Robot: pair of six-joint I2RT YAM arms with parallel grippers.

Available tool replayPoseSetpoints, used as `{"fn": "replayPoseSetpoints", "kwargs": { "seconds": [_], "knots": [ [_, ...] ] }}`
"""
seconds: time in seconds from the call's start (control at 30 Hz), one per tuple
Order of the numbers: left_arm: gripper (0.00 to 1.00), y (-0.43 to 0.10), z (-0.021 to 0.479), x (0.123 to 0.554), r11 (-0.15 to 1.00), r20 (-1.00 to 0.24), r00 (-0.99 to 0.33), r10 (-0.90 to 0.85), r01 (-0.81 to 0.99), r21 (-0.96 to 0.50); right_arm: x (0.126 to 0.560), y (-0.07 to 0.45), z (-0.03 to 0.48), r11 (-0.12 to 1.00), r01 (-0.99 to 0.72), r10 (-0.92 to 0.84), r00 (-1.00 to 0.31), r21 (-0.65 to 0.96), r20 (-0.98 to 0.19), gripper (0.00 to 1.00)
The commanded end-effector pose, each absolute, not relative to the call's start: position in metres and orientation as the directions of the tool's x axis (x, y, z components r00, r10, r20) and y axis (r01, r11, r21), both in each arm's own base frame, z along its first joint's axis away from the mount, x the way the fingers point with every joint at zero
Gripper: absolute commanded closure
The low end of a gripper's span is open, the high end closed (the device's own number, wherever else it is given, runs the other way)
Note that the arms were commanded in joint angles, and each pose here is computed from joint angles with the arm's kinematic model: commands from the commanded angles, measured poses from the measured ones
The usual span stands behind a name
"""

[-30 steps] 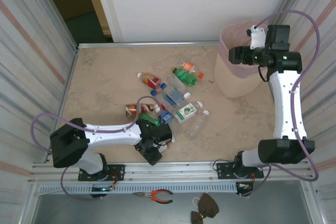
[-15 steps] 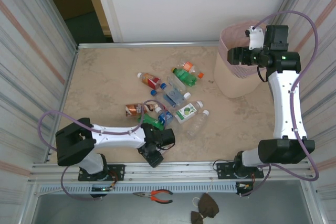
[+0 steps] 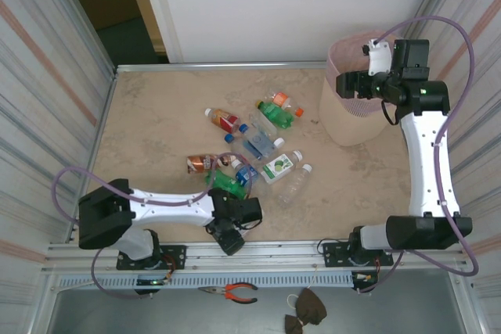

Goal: Put the plastic bottles in the bin

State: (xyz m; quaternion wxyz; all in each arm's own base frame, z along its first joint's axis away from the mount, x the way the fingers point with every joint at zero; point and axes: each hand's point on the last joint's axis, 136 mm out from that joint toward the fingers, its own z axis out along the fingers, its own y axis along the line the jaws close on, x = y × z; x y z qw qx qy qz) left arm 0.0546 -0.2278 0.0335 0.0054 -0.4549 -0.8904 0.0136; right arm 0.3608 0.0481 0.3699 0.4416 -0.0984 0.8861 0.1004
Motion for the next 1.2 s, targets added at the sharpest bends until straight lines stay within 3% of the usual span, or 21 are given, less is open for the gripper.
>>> {"fn": "replayPoseSetpoints", "kwargs": {
  "seconds": [0.0, 0.27, 0.6, 0.87, 1.17],
  "knots": [
    [0.45, -0.247, 0.065, 0.059, 0.548, -0.123, -0.552, 0.825, 0.834, -0.069, 0.344, 0.057, 0.388, 0.955, -0.285, -0.089, -0.55, 0.086, -0.831, 0.14],
    [0.46, -0.289, 0.138, 0.076, 0.48, -0.463, -0.483, 0.743, 0.867, -0.133, 0.318, 0.092, 0.417, 0.907, -0.393, -0.056, -0.464, 0.148, -0.884, 0.14],
    [0.46, -0.331, 0.252, 0.113, 0.32, -0.827, -0.357, 0.434, 0.919, -0.229, 0.269, 0.136, 0.465, 0.717, -0.631, 0.138, -0.286, 0.295, -0.948, 0.14],
    [0.47, -0.343, 0.351, 0.129, 0.129, -0.971, -0.187, 0.153, 0.977, -0.167, 0.207, 0.168, 0.496, 0.494, -0.831, 0.219, -0.164, 0.254, -0.962, 0.11],
    [0.47, -0.347, 0.421, 0.113, -0.055, -0.998, -0.061, -0.01, 0.997, -0.061, 0.146, 0.198, 0.509, 0.272, -0.95, 0.202, -0.1, 0.153, -0.974, 0.06]
  ]
}}
